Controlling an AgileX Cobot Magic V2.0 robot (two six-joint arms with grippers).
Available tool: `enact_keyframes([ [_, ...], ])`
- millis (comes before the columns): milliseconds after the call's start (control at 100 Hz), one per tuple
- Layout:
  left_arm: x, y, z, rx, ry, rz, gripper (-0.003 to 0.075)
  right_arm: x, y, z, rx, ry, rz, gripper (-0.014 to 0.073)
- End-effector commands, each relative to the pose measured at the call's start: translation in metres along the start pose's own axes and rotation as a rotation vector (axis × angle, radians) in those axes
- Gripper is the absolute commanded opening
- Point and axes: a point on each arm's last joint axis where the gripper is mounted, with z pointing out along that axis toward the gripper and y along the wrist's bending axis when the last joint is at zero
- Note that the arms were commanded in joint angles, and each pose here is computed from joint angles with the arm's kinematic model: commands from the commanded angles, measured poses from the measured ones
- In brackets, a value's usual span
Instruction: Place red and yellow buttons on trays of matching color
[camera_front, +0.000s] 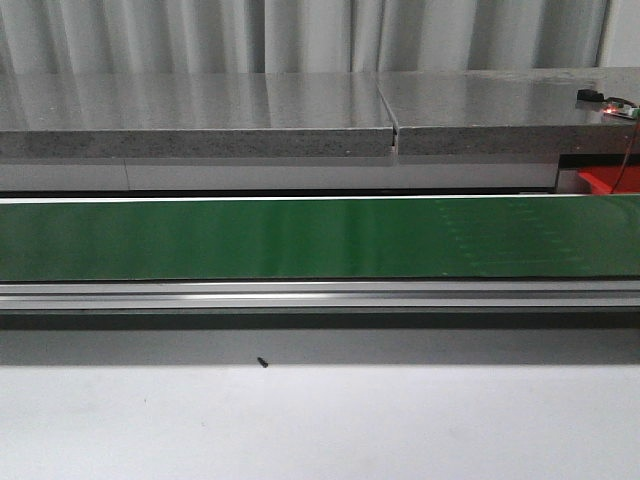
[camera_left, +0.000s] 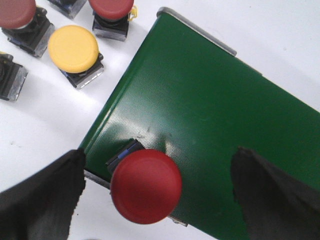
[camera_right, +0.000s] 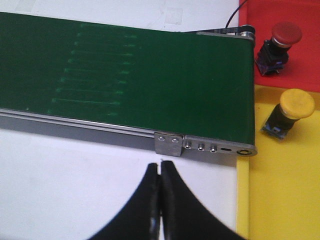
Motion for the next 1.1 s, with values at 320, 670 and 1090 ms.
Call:
enact_keyframes([
  [320,-0.017,-0.004,-0.066,-0.049,-0.136,0.129,0.058,-0.011,0.0,-0.005,-0.002,-0.08,0.0,-0.0067],
  [670,-0.023,0.029,-0.07,-0.25,-0.155,0.198,0.058,-0.011,0.0,-0.005,-0.002,-0.08,0.0,-0.0067],
  [1090,-0.034,0.056,-0.039,-0.314,-0.113,0.18,0.058,-0.011,0.0,-0.005,-0.002,-0.08,0.0,-0.0067],
])
